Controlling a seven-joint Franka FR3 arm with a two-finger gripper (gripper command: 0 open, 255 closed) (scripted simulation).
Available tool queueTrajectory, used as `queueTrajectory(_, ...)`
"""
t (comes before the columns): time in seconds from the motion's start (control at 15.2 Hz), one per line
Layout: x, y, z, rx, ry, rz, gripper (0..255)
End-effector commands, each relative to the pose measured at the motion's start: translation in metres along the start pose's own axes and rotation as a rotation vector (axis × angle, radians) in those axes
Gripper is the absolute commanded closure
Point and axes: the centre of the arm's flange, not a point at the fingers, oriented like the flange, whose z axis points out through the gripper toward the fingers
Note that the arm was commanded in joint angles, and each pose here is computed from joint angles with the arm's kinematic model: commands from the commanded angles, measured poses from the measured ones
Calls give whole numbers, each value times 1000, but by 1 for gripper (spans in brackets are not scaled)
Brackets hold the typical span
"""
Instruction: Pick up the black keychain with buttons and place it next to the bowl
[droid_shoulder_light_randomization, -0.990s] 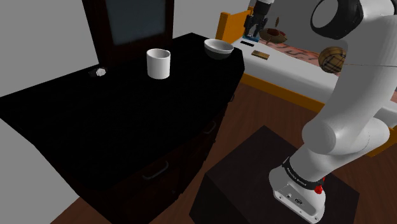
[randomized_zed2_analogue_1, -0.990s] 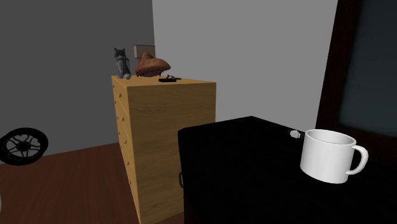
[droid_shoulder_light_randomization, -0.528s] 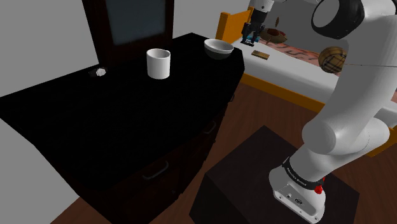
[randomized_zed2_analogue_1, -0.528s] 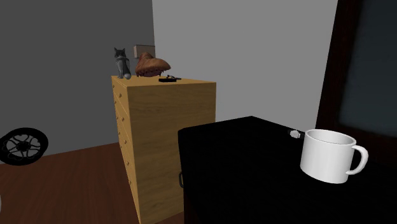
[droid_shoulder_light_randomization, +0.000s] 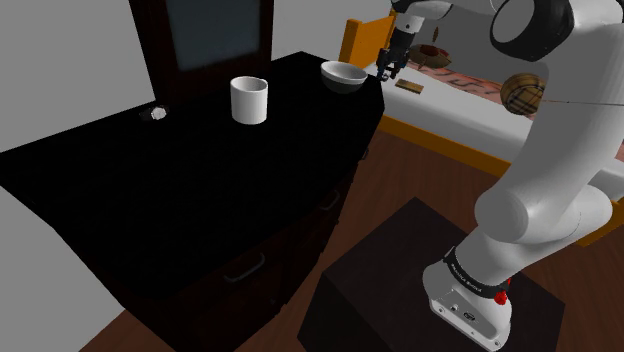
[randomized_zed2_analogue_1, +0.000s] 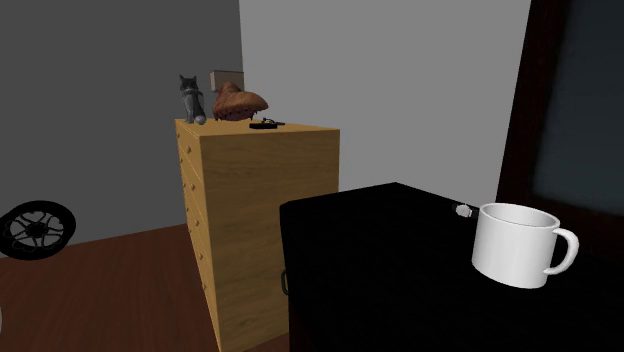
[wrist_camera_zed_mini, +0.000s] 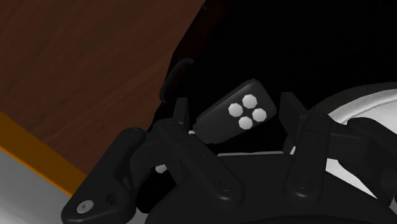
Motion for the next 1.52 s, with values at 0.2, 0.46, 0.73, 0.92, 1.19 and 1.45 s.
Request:
queueTrajectory(0.2,0,0,27,0,1,0,255)
queueTrajectory(0.46,-1,1,48,0,1,0,255)
queueTrajectory(0.73,-2,1,57,0,1,0,255)
queueTrajectory(0.92,-2,1,57,0,1,0,255)
queueTrajectory(1.19,-2,1,57,0,0,0,0)
queueTrajectory(1.45,-2,1,57,0,0,0,0)
